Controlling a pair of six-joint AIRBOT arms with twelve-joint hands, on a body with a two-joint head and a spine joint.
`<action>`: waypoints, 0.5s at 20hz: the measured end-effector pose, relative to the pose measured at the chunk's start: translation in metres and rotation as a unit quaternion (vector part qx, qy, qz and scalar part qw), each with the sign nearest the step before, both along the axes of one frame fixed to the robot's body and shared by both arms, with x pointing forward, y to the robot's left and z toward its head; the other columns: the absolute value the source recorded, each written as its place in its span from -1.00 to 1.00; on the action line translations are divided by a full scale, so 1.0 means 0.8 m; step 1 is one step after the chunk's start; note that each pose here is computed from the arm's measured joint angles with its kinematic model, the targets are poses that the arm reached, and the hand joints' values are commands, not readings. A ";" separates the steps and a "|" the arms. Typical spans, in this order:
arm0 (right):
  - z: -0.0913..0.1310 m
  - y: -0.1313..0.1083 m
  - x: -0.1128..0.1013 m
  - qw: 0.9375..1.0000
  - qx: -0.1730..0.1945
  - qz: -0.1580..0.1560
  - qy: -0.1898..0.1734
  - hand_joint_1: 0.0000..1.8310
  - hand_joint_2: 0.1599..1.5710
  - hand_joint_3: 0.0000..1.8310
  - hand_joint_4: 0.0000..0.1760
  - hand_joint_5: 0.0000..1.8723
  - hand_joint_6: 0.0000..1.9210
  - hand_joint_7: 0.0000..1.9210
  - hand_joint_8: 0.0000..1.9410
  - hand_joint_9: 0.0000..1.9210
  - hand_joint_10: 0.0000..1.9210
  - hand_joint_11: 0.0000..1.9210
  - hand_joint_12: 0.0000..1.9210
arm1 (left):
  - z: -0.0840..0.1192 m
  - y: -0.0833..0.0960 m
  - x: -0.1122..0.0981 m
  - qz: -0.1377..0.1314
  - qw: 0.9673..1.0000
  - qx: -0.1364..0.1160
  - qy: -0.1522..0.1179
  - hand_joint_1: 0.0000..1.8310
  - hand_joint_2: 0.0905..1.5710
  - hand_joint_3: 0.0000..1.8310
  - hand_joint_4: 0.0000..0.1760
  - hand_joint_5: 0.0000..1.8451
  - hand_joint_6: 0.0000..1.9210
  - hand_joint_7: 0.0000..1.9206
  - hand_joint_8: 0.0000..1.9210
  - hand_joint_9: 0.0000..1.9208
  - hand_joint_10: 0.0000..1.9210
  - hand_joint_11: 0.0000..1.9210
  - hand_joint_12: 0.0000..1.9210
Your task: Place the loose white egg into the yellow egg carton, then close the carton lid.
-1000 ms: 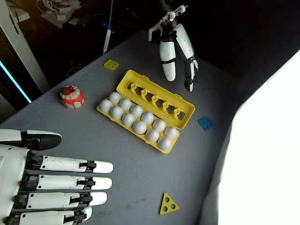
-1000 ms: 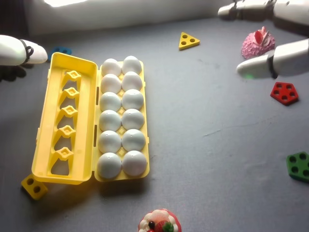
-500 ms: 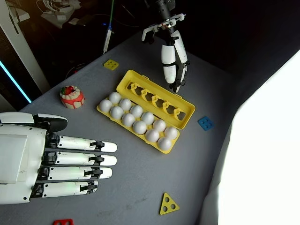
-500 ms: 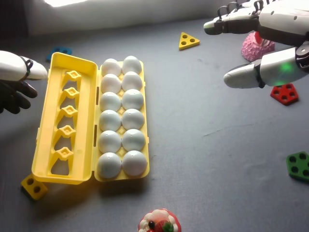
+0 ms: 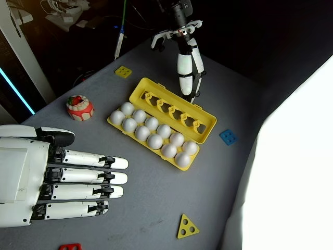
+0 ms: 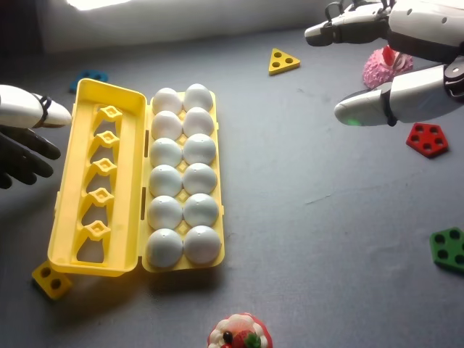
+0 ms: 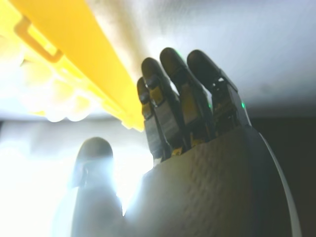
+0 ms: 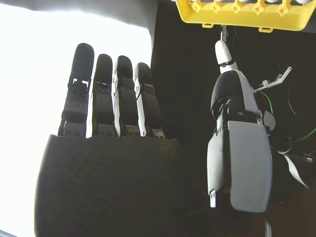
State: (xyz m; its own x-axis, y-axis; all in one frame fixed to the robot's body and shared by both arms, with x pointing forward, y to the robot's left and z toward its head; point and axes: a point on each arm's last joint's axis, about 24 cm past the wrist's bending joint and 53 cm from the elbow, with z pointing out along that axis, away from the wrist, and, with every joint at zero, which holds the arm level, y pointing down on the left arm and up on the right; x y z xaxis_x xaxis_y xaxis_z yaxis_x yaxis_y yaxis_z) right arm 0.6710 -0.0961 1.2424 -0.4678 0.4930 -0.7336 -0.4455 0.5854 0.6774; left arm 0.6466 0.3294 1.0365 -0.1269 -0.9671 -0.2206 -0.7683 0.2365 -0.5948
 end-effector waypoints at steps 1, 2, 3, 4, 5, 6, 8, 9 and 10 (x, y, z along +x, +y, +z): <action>0.000 0.000 0.000 1.000 0.000 0.000 0.000 -0.45 0.33 -1.00 -1.00 -0.71 -0.93 -0.73 -1.00 -0.98 -0.36 -1.00 0.33 | -0.005 -0.003 -0.002 0.002 1.000 -0.003 0.004 -0.88 0.64 -1.00 -1.00 -0.36 -0.99 -0.26 -0.99 -0.61 -0.21 -1.00 0.67; 0.001 0.000 0.000 1.000 0.001 0.000 -0.001 -0.45 0.33 -1.00 -1.00 -0.71 -0.93 -0.72 -0.99 -0.98 -0.35 -1.00 0.39 | -0.010 -0.007 -0.003 0.005 1.000 -0.009 0.009 -0.87 0.65 -1.00 -1.00 -0.36 -0.99 -0.25 -0.99 -0.60 -0.20 -1.00 0.68; 0.001 0.000 0.000 1.000 0.001 0.000 -0.001 -0.44 0.32 -1.00 -1.00 -0.70 -0.92 -0.71 -0.99 -0.97 -0.35 -1.00 0.43 | -0.014 -0.009 -0.006 0.008 1.000 -0.013 0.013 -0.87 0.65 -1.00 -1.00 -0.36 -0.99 -0.26 -0.99 -0.62 -0.21 -1.00 0.68; 0.001 0.000 0.000 1.000 0.001 0.000 -0.001 -0.44 0.32 -1.00 -1.00 -0.70 -0.92 -0.71 -0.99 -0.97 -0.35 -1.00 0.43 | -0.016 -0.010 -0.006 0.012 1.000 -0.016 0.015 -0.87 0.65 -1.00 -1.00 -0.36 -0.99 -0.26 -0.99 -0.62 -0.21 -1.00 0.68; 0.000 0.000 0.000 1.000 0.001 0.000 0.000 -0.45 0.33 -1.00 -1.00 -0.71 -0.93 -0.72 -1.00 -0.99 -0.34 -1.00 0.41 | -0.017 -0.011 -0.007 0.017 1.000 -0.020 0.015 -0.86 0.64 -1.00 -1.00 -0.35 -0.99 -0.27 -1.00 -0.62 -0.23 -1.00 0.67; 0.001 0.000 0.000 1.000 0.001 0.000 -0.001 -0.46 0.34 -1.00 -1.00 -0.73 -0.93 -0.72 -1.00 -0.99 -0.34 -1.00 0.40 | -0.018 -0.011 -0.007 0.021 0.999 -0.024 0.016 -0.86 0.64 -1.00 -1.00 -0.35 -0.99 -0.27 -1.00 -0.62 -0.23 -1.00 0.66; 0.001 0.001 -0.001 1.000 0.001 0.001 -0.001 -0.48 0.34 -1.00 -1.00 -0.74 -0.93 -0.73 -1.00 -0.99 -0.34 -1.00 0.40 | -0.024 -0.013 -0.011 0.025 0.999 -0.028 0.022 -0.84 0.64 -1.00 -1.00 -0.35 -0.99 -0.26 -0.99 -0.60 -0.22 -0.99 0.66; 0.001 0.001 -0.001 1.000 0.001 0.001 -0.001 -0.46 0.34 -1.00 -1.00 -0.73 -0.93 -0.72 -1.00 -0.99 -0.33 -1.00 0.36 | -0.027 -0.015 -0.012 0.031 0.999 -0.033 0.025 -0.84 0.64 -1.00 -1.00 -0.35 -0.99 -0.26 -0.99 -0.60 -0.23 -0.99 0.66; 0.001 0.001 -0.001 1.000 0.001 0.001 -0.001 -0.48 0.35 -1.00 -1.00 -0.74 -0.93 -0.73 -1.00 -1.00 -0.33 -1.00 0.35 | -0.030 -0.016 -0.014 0.035 0.998 -0.037 0.026 -0.86 0.64 -1.00 -1.00 -0.35 -0.99 -0.25 -0.99 -0.60 -0.23 -1.00 0.66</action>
State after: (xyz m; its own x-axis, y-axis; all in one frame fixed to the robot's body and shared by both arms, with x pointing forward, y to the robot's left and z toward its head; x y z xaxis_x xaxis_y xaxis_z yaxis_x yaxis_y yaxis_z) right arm 0.6702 -0.0951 1.2432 -0.4678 0.4935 -0.7333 -0.4483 0.5825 0.6780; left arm 0.6354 0.3170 1.0123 -0.0677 -0.9874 -0.1432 -0.8119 0.1380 -0.5673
